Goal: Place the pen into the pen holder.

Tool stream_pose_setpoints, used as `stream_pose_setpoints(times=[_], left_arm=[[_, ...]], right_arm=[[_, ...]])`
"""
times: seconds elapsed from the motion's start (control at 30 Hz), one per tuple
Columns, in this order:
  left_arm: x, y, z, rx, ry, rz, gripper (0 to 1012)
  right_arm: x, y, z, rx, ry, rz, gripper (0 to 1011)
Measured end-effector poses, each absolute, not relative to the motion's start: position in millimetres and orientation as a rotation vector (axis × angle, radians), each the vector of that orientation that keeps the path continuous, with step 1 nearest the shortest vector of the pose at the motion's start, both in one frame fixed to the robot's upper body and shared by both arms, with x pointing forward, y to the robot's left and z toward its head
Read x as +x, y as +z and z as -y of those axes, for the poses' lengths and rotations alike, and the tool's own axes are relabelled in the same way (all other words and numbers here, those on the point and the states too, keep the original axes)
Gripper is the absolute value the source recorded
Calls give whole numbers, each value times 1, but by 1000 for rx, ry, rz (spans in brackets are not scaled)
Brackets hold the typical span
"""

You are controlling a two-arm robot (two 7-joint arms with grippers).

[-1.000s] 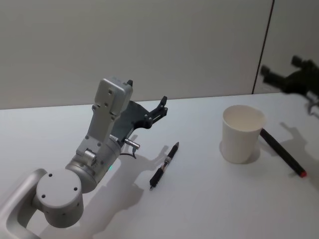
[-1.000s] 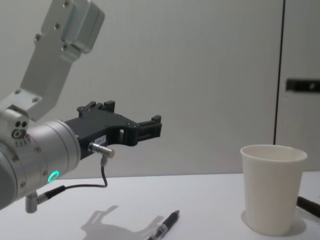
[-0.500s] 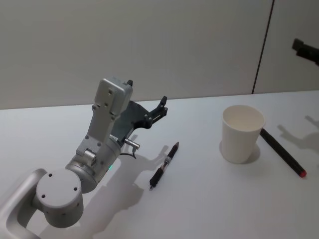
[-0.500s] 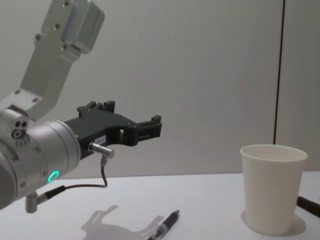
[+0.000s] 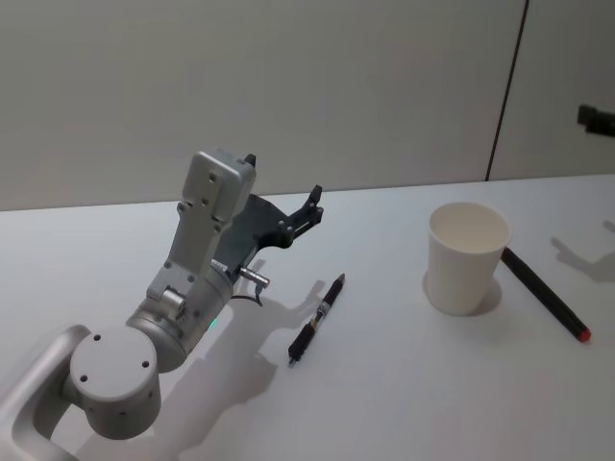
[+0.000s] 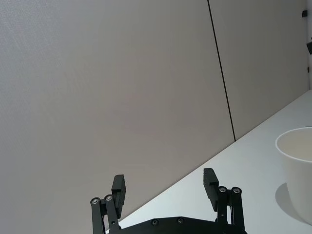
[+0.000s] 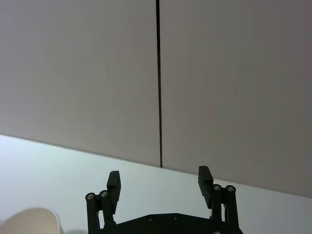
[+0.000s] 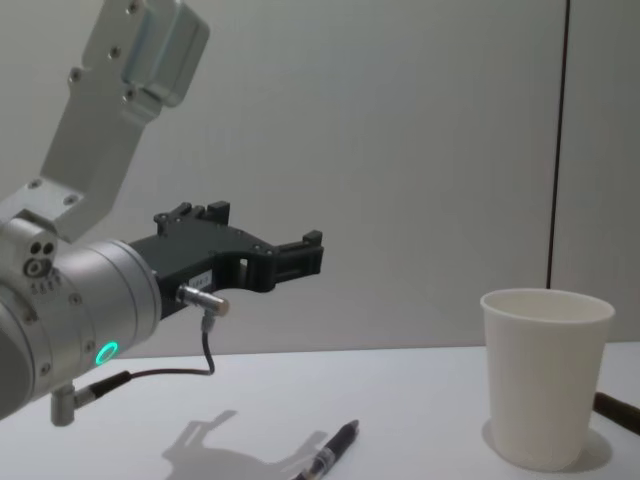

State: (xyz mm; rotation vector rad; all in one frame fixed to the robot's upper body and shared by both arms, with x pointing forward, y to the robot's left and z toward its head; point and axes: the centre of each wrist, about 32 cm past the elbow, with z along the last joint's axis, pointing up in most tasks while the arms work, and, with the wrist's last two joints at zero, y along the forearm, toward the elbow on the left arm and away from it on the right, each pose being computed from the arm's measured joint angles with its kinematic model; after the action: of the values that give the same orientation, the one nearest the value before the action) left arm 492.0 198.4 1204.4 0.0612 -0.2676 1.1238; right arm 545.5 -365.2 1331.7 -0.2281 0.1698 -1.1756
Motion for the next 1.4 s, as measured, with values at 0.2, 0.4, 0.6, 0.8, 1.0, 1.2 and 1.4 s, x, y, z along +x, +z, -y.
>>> stream_pose_setpoints(times=[0.2,0.4,0.6,0.8,1.0,1.2,1.4], left_arm=[[492,1204,-198,61,1124,268,1001],[492,1204,-198,61,1124,268,1001],[492,1204,-198,61,1124,268,1001],[492,1204,-198,61,1124,268,1001],[492,1204,-198,61,1124,268,1001],[492,1204,-198,61,1124,268,1001],[492,1204,-198,61,1124,268,1001]], right_arm=[[552,1335,366,-354,-1172,-202,1001],[559,1336,364,-478,-1158,-237,1002],[565,1333,358,-580,-1139,-272,1002],[571,1326,347,-664,-1103,-309,1001],[575,1319,332,-721,-1066,-333,1001],[579,1314,319,-751,-1044,-346,1001],[582,1310,310,-769,-1032,-357,1002]])
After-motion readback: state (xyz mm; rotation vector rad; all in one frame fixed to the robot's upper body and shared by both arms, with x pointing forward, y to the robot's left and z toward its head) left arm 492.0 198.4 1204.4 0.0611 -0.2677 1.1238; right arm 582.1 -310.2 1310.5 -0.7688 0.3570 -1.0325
